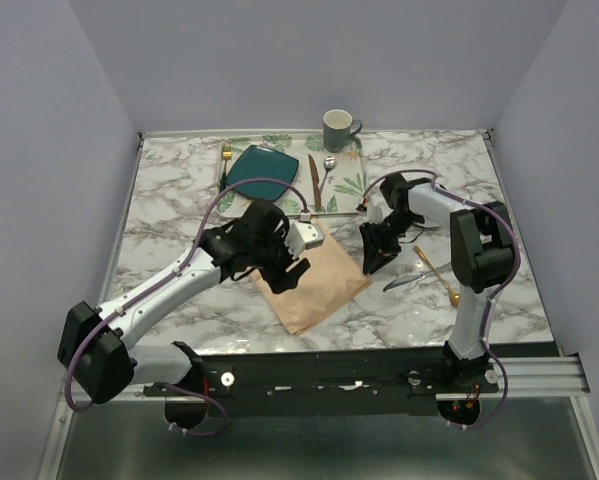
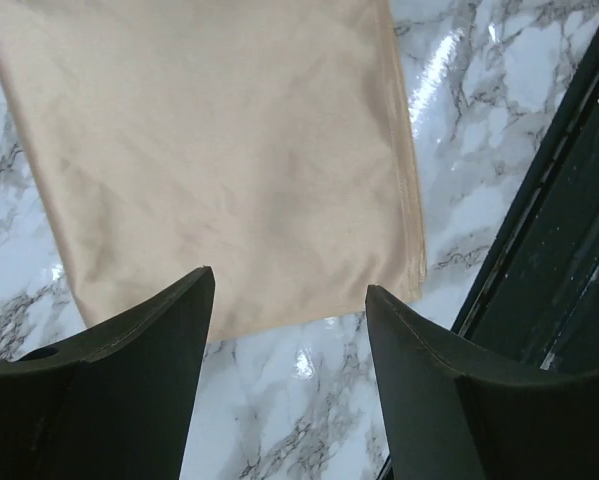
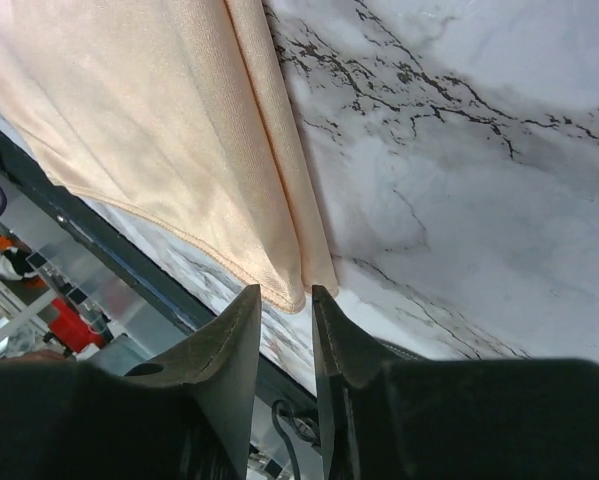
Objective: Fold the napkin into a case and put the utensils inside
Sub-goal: Fold the rectangle-folded napkin at the center of the board.
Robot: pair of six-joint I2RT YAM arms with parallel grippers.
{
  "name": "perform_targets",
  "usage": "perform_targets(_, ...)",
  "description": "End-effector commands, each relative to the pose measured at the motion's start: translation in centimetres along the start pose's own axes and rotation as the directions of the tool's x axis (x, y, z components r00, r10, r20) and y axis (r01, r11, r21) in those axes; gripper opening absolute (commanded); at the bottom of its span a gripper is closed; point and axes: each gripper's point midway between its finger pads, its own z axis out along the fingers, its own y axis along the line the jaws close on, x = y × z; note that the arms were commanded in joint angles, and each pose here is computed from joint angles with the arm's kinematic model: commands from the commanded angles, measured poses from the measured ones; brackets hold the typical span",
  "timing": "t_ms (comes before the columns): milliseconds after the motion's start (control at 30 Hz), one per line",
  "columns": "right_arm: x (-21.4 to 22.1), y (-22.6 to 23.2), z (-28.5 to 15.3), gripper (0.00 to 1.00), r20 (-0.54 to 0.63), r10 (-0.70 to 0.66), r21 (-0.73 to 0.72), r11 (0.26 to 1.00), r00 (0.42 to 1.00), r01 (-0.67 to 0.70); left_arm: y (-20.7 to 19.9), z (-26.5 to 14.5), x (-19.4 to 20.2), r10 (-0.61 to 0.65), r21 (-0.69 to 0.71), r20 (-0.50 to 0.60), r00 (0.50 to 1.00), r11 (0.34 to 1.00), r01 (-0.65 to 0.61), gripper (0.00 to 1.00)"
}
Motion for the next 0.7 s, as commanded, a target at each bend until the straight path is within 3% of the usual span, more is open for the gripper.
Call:
perform_targets(0,-0.1,-0.8,0.8,0.34,-0.033,-0.008,0.03,1.0,0.999,0.009,1.5,-0.8,0.5,-0.115,0.056,0.007,0.993,0.992,0.115,0.73)
perform_targets(133,0.8,-1.0,1.8,0.27,-0.072,-0.004,0.027,1.0,0.997,0.006,3.7,-1.0,-0.1,-0.275,0.057,0.081,0.958,0.961,0.271,0.71)
perform_targets(233,1.9,-0.9,2.4,0.2,-0.101,-0.009,0.029,1.0,0.995,0.012,5.1,-1.6,-0.4,-0.31,0.041,0.144,0.94,0.951,0.307,0.71)
perform_targets(433,4.8,-0.3,3.2,0.09,-0.16,-0.026,0.023,0.999,0.987,0.03,5.8,-1.9,0.6,-0.364,0.03,0.16,0.918,0.931,0.364,0.71)
perform_targets(600,7.4,1.4,3.6,0.09,-0.191,-0.042,-0.017,0.999,0.981,0.039,6.4,-3.2,0.8,-0.445,0.075,0.226,0.866,0.895,0.44,0.71)
perform_targets(667,7.6,1.7,3.1,0.16,-0.177,-0.057,-0.009,0.998,0.983,0.056,6.7,-3.8,0.0,-0.45,0.085,0.263,0.853,0.892,0.445,0.73)
